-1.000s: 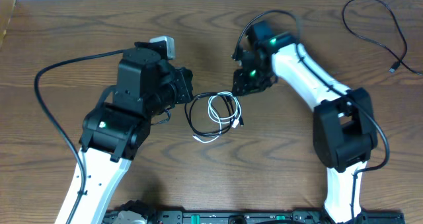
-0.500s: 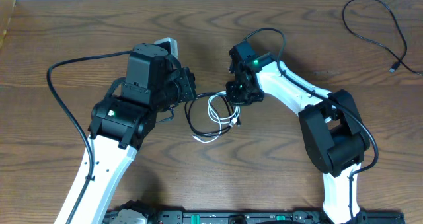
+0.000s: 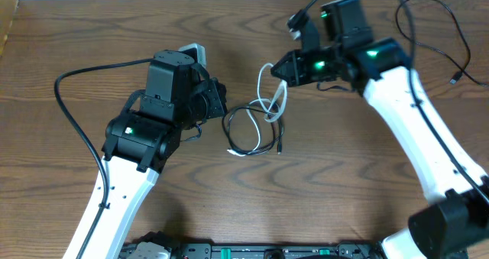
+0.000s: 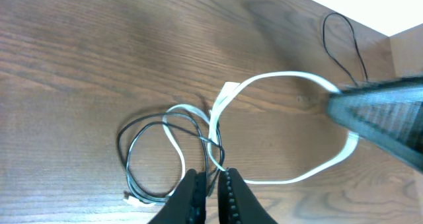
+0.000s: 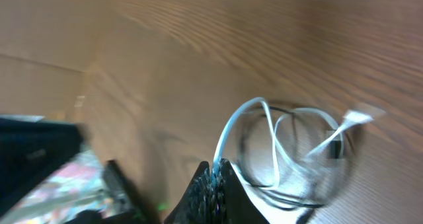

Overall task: Untangle cables
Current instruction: 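Pull the white cable to the upper right with the right gripper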

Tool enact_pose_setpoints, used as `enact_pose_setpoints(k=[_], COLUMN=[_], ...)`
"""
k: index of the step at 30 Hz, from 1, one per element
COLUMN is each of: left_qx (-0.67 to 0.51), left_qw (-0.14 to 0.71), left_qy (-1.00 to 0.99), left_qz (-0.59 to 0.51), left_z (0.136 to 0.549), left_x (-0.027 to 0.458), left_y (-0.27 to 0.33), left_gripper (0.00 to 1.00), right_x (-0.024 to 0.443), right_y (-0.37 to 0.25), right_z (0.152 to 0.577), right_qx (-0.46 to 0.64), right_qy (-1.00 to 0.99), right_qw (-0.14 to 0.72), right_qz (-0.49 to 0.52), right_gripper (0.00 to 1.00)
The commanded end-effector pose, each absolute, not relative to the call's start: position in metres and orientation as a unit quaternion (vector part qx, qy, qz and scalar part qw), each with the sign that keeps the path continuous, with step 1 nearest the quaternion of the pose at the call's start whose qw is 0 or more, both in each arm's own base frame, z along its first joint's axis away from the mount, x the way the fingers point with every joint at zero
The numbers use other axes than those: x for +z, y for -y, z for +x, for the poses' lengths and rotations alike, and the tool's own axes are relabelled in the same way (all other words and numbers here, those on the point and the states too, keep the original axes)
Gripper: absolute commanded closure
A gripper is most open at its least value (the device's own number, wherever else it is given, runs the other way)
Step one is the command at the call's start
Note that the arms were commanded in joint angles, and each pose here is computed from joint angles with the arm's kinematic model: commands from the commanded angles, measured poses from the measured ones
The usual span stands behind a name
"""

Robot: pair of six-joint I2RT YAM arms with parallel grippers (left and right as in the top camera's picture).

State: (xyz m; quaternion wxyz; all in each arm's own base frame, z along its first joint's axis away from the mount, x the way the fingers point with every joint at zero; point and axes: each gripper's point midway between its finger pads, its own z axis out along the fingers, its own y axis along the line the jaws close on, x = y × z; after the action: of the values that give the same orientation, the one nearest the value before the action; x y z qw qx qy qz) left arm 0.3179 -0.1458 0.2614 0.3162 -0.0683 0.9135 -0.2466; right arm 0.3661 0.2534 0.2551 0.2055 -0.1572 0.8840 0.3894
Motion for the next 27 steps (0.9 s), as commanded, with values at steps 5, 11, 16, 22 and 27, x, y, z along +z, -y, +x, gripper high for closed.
enact_pose_setpoints(k=[5,11,16,22,27], left_qx=[-0.220,-0.210,-0.207,-0.205,-0.204], left_qw=[0.264,0.202,0.196,0.198,0.198], left_qy=[-0.937,-0.957,-0.958,-0.959,-0.959], left_qz=[-0.056,-0.017,-0.017,-0.007,-0.005], left_z=[0.316,0.325,0.330,0.329,0.329], left_x=[0.228,0.184,0.175,0.175,0.175], left_y=[0.146,0.158,0.160,0.160,0.160], left_gripper=[0.68,0.64,0.64,0.60,0.58], right_x=[0.267,0.326,0.415,0.524,0.522], right_y=[-0.243,-0.219,-0.187,-0.134,-0.116], right_z=[0.364,0.374,0.398,0.414,0.433], right_qx=[0.464,0.557,0.608,0.590,0.554], right_qy=[-0.856,-0.792,-0.729,-0.668,-0.679], right_qw=[0.175,0.202,0.279,0.432,0.472], right_qz=[-0.151,-0.145,-0.145,-0.140,-0.097], right_gripper=[0.99,0.99,0.99,0.99,0.99])
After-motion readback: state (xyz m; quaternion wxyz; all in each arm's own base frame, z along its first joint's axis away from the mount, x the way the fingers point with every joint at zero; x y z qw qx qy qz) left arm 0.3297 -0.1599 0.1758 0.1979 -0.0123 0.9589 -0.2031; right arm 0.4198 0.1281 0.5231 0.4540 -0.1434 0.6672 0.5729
